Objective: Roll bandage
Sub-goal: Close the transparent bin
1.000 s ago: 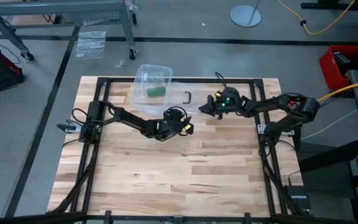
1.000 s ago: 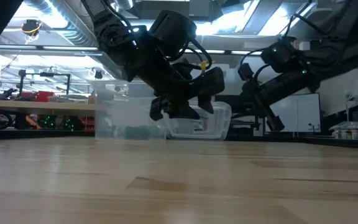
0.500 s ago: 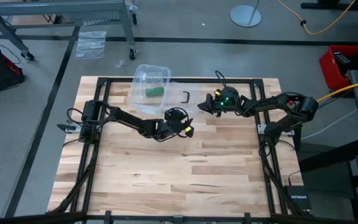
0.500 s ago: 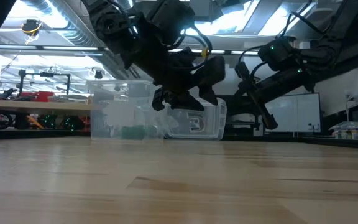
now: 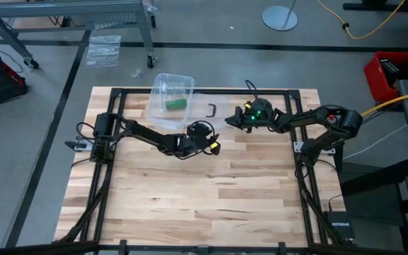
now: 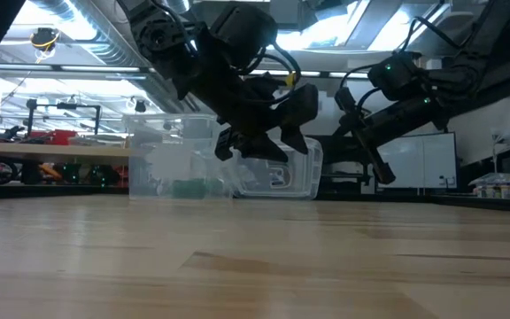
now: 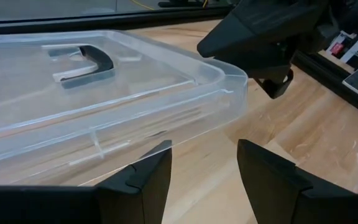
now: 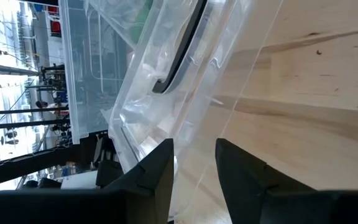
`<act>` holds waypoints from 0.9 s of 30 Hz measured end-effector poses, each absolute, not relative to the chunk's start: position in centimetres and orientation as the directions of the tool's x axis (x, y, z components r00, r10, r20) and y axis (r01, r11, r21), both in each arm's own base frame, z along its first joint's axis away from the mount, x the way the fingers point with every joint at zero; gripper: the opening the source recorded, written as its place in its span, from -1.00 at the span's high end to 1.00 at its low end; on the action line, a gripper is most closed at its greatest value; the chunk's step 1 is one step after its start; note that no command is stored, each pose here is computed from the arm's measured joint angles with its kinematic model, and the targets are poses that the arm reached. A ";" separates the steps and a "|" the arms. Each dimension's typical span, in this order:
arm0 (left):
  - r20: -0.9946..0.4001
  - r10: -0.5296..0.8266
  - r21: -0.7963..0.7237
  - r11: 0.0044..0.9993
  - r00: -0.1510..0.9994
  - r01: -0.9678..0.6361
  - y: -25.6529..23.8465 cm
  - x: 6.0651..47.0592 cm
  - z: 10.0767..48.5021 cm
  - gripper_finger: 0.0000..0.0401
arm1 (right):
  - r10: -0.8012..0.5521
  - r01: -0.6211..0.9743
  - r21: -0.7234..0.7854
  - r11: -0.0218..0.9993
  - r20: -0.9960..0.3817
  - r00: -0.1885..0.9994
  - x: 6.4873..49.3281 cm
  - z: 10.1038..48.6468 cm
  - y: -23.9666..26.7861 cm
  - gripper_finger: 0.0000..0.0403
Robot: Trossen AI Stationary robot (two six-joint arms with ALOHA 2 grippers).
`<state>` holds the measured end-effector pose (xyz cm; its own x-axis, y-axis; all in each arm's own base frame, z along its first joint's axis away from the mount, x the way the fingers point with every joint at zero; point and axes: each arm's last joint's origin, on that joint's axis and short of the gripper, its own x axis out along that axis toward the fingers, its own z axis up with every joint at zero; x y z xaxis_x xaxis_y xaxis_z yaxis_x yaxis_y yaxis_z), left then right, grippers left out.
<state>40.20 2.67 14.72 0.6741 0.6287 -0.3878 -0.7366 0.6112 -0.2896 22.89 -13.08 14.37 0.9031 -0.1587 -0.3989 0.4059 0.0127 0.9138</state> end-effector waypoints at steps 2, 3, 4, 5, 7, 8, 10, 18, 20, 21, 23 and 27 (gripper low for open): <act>-0.388 0.629 -0.291 0.610 0.674 -0.737 2.7 40.2 14.7 0.13 | -0.159 0.401 0.916 0.016 -0.393 0.906 22.9 14.4 -13.1 0.39; -0.388 0.630 -0.291 0.610 0.673 -0.737 2.7 40.2 14.7 0.13 | -0.158 0.396 0.918 0.018 -0.389 0.908 22.9 14.5 -13.1 0.39; -0.388 0.630 -0.291 0.609 0.673 -0.738 2.7 40.2 14.7 0.13 | -0.155 0.393 0.919 0.019 -0.386 0.909 22.9 14.5 -13.1 0.39; -0.387 0.631 -0.291 0.608 0.672 -0.738 2.7 40.2 14.7 0.13 | -0.152 0.391 0.920 0.015 -0.384 0.911 23.0 14.5 -13.1 0.39; -0.388 0.631 -0.290 0.608 0.672 -0.739 2.7 40.2 14.7 0.13 | -0.144 0.388 0.922 -0.011 -0.385 0.911 22.9 14.5 -13.1 0.39; -0.388 0.631 -0.290 0.609 0.672 -0.739 2.7 40.2 14.7 0.13 | -0.143 0.387 0.922 -0.020 -0.386 0.912 23.0 14.5 -13.0 0.39; -0.388 0.631 -0.290 0.609 0.672 -0.739 2.7 40.2 14.7 0.13 | -0.138 0.384 0.923 -0.032 -0.385 0.913 23.0 14.5 -13.0 0.39; -0.395 0.630 -0.283 0.609 0.669 -0.741 2.7 40.1 14.5 0.13 | -0.099 0.386 0.920 -0.067 -0.391 0.915 23.7 14.4 -11.5 0.39; -0.394 0.630 -0.284 0.609 0.669 -0.740 2.7 40.1 14.5 0.13 | -0.102 0.385 0.919 -0.083 -0.392 0.914 23.7 14.4 -11.5 0.39; -0.394 0.630 -0.284 0.609 0.670 -0.740 2.7 40.1 14.5 0.13 | -0.103 0.384 0.919 -0.092 -0.392 0.914 23.7 14.4 -11.5 0.39; -0.394 0.629 -0.286 0.610 0.671 -0.739 2.7 40.1 14.5 0.13 | -0.100 0.383 0.916 -0.120 -0.395 0.913 23.8 14.3 -11.4 0.39; -0.393 0.626 -0.280 0.617 0.674 -0.736 2.7 40.2 14.6 0.13 | -0.104 0.378 0.907 -0.188 -0.401 0.910 24.0 13.9 -11.5 0.39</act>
